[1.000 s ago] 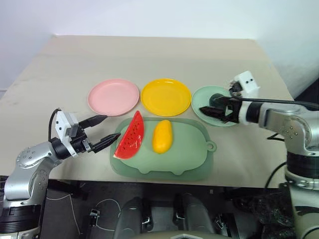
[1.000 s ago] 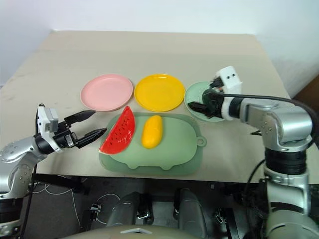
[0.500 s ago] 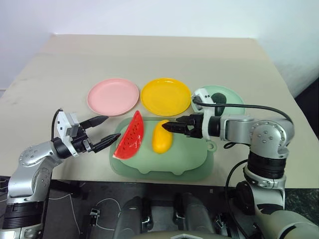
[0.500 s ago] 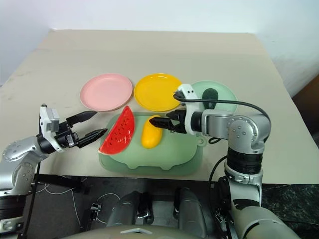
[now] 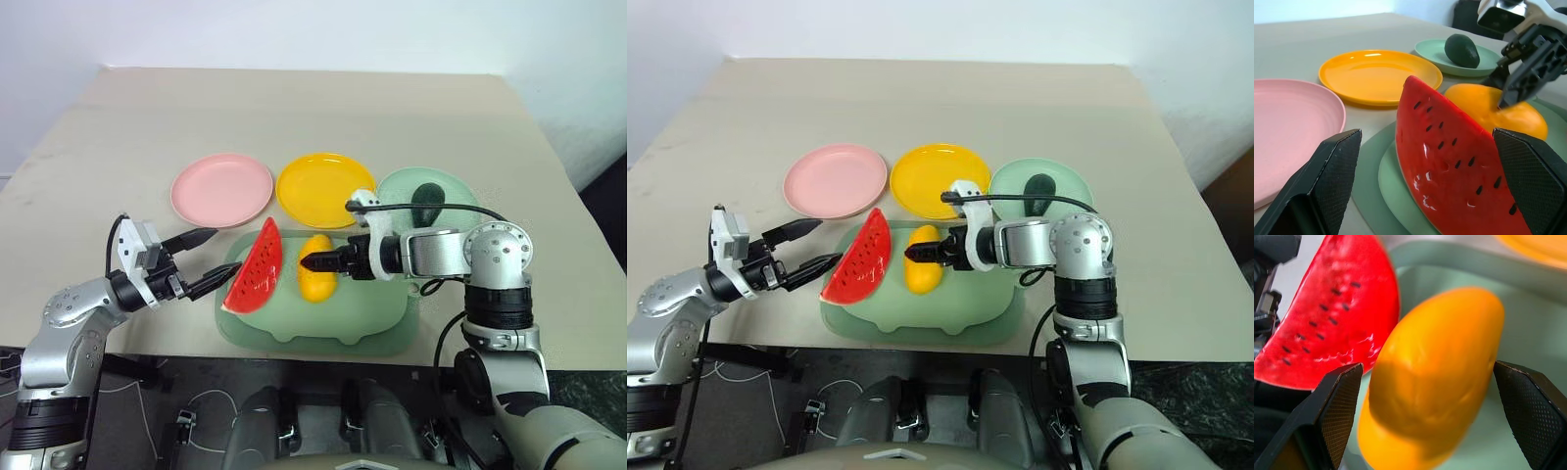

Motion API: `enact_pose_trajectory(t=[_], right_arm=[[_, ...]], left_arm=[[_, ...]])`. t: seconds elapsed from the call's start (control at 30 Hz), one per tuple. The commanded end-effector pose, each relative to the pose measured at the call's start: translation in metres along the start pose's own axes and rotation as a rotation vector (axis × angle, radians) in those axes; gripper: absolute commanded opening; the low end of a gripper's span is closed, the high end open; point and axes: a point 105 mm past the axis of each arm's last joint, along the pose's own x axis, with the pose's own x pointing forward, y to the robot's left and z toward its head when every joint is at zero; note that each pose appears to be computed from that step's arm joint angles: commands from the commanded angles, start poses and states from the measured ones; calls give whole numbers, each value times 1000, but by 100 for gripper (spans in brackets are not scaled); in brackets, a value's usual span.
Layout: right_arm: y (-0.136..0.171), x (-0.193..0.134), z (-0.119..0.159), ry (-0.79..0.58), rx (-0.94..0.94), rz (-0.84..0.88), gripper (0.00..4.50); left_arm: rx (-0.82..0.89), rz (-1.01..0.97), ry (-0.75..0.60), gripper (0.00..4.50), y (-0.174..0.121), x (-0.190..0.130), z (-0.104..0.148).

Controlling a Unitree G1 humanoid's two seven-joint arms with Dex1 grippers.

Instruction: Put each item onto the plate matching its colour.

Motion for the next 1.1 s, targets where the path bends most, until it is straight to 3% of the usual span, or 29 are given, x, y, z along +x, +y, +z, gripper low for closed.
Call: enact_pose_trajectory(t=[0.03, 0.23, 0.5, 0.67, 0.87, 1.1], right_arm=[[10, 0, 2, 23, -42, 20, 447], [9, -6, 5, 17, -72, 0, 322], [17, -39, 47, -114, -139, 15, 322], [-4, -46, 88, -236, -143, -108, 322], [-45, -19, 117, -317, -173, -239, 322], [-47, 20, 132, -304, -241, -225, 322]], left_arm=[[44, -18, -23, 450, -2, 3, 14], [41, -16, -21, 450, -2, 2, 13], [39, -11, -20, 450, -2, -1, 14], [37, -3, -17, 450, -2, -2, 13], [36, 10, -19, 450, -3, -5, 11], [44, 35, -12, 450, -7, -11, 12]])
